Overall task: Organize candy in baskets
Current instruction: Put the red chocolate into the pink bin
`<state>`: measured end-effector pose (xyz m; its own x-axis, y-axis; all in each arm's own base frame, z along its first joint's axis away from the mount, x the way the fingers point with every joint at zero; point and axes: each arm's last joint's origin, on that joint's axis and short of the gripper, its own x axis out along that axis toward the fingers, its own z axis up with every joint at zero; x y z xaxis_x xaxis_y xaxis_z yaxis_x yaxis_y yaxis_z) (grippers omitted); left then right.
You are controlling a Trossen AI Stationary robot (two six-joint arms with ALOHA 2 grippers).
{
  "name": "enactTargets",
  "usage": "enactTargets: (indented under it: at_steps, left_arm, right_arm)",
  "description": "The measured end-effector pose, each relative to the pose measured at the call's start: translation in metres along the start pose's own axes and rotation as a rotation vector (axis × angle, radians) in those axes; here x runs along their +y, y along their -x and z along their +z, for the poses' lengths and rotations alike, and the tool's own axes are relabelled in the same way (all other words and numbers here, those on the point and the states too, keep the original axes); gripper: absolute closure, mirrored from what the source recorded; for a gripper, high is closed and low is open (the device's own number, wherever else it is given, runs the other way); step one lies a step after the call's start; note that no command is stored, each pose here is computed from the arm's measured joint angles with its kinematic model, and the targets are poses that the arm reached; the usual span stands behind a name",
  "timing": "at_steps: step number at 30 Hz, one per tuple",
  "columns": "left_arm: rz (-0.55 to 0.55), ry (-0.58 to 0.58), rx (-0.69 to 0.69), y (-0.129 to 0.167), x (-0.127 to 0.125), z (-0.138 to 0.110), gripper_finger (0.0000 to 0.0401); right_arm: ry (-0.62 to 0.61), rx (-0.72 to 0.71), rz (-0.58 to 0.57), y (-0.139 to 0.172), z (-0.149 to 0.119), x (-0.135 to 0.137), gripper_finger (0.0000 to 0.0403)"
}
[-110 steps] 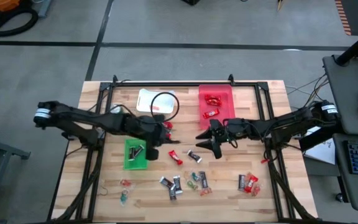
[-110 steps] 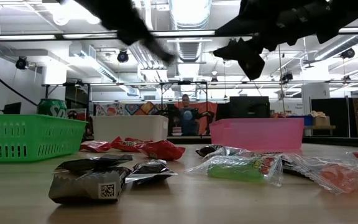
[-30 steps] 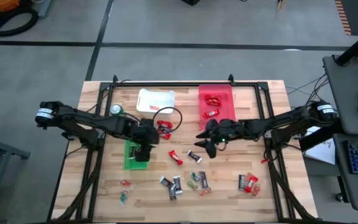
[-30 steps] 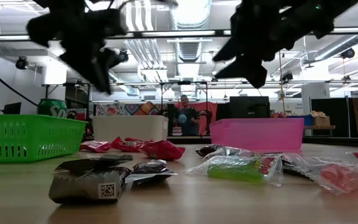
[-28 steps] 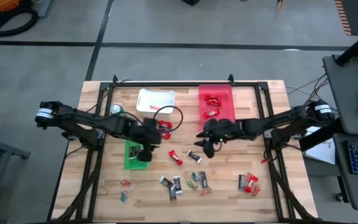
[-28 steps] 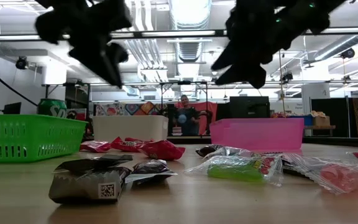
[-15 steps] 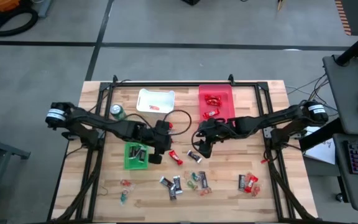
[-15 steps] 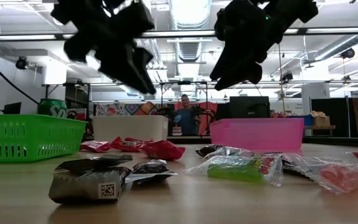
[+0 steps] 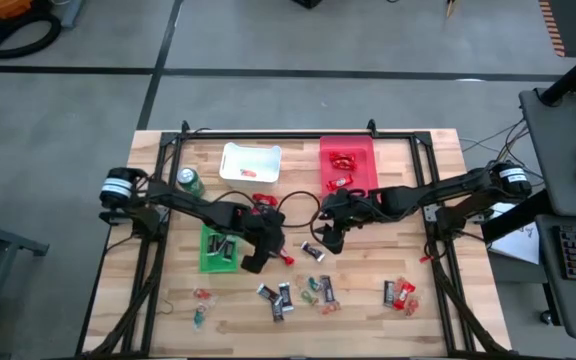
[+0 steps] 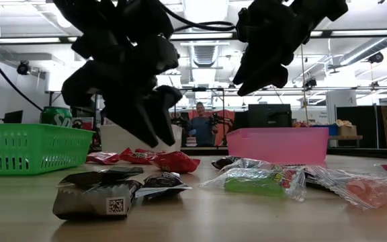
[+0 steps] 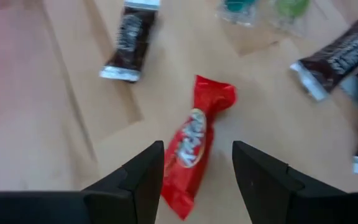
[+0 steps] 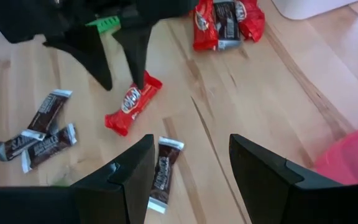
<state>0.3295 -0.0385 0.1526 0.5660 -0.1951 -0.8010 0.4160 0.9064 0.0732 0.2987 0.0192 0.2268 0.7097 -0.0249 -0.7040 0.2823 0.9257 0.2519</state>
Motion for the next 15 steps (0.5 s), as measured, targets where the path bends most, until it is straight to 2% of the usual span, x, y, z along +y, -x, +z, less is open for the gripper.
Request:
enactTargets:
  at_steps: [11,15]
  left_arm:
    - [-0.094,0.095,-0.006,-0.016,0.014,-0.012,0.0228]
    - [-0.127,0.119,-0.018,-0.021,0.02,-0.015,0.0242]
  right_arm:
    - [0.001,-0.001,0.002,0.0,0.0,0.0,0.0207]
    - [0.004,-0.001,0.003,0.0,0.0,0.001,0.0207]
